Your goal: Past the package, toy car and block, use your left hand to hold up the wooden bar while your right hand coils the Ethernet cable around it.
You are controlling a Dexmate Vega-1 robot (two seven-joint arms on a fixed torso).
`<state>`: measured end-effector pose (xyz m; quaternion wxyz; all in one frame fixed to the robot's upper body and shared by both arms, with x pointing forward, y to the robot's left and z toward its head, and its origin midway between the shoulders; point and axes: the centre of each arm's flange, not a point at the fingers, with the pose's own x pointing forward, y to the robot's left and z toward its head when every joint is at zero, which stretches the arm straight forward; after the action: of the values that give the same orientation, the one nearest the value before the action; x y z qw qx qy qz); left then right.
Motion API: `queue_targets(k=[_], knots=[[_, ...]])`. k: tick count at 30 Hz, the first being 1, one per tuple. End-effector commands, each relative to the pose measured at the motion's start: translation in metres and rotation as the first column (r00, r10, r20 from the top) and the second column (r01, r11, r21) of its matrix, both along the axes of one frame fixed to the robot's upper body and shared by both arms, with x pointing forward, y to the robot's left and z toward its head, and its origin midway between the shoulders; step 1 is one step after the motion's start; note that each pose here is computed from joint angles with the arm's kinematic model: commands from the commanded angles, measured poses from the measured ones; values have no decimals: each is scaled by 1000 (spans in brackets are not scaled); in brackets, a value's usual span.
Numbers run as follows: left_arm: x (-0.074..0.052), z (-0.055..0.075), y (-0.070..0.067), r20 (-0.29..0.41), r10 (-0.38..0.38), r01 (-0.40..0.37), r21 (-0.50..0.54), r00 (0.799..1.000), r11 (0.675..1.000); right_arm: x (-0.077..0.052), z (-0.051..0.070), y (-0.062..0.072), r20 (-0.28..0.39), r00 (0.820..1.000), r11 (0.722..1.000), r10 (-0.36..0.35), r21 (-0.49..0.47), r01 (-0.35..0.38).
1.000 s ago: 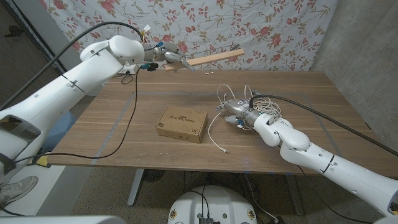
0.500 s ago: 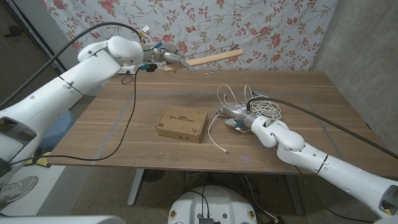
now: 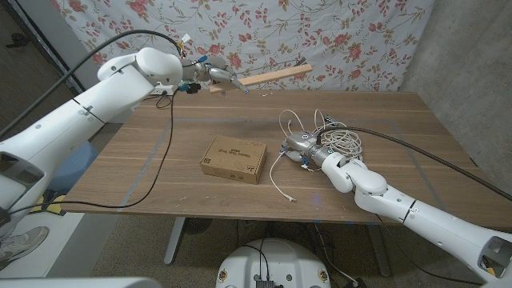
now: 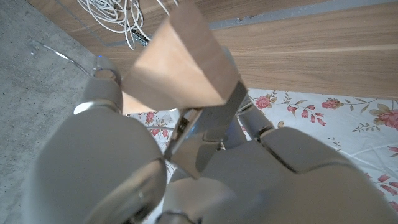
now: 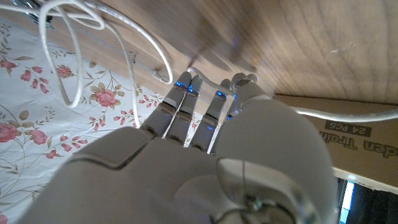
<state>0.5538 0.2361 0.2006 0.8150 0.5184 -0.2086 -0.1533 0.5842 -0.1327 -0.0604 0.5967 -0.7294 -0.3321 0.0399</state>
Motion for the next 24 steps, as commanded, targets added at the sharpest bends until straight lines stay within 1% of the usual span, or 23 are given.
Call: queue_targets(k=[1, 3, 6, 9, 12, 16, 19, 21, 24], knots=[[7, -3, 0, -12, 1, -1, 18, 1000, 1000, -1, 17, -11, 44, 998, 982, 49, 182, -56], [8, -3, 0, -12, 2, -2, 20, 1000, 1000, 0, 21, -16, 39, 997, 961, 71, 266, -79], [9, -3, 1, -13, 4, -4, 20, 1000, 1000, 2, 27, -27, 37, 994, 911, 105, 398, -112], [10, -3, 2, -13, 9, -8, 23, 1000, 1000, 4, 33, -36, 47, 990, 846, 136, 514, -141], [12, -3, 3, -13, 9, -9, 22, 1000, 1000, 5, 38, -46, 60, 986, 774, 157, 613, -160], [13, -3, 4, -14, 7, -7, 20, 1000, 1000, 6, 45, -57, 81, 984, 714, 158, 679, -171], [14, -3, 5, -14, 5, -5, 19, 1000, 1000, 11, 50, -66, 87, 984, 672, 157, 720, -171], [14, -2, 5, -13, 2, -2, 18, 1000, 1000, 15, 53, -73, 85, 983, 626, 162, 761, -169], [14, -2, 7, -12, 1, -1, 11, 1000, 1000, 23, 56, -87, 82, 982, 537, 171, 828, -163]])
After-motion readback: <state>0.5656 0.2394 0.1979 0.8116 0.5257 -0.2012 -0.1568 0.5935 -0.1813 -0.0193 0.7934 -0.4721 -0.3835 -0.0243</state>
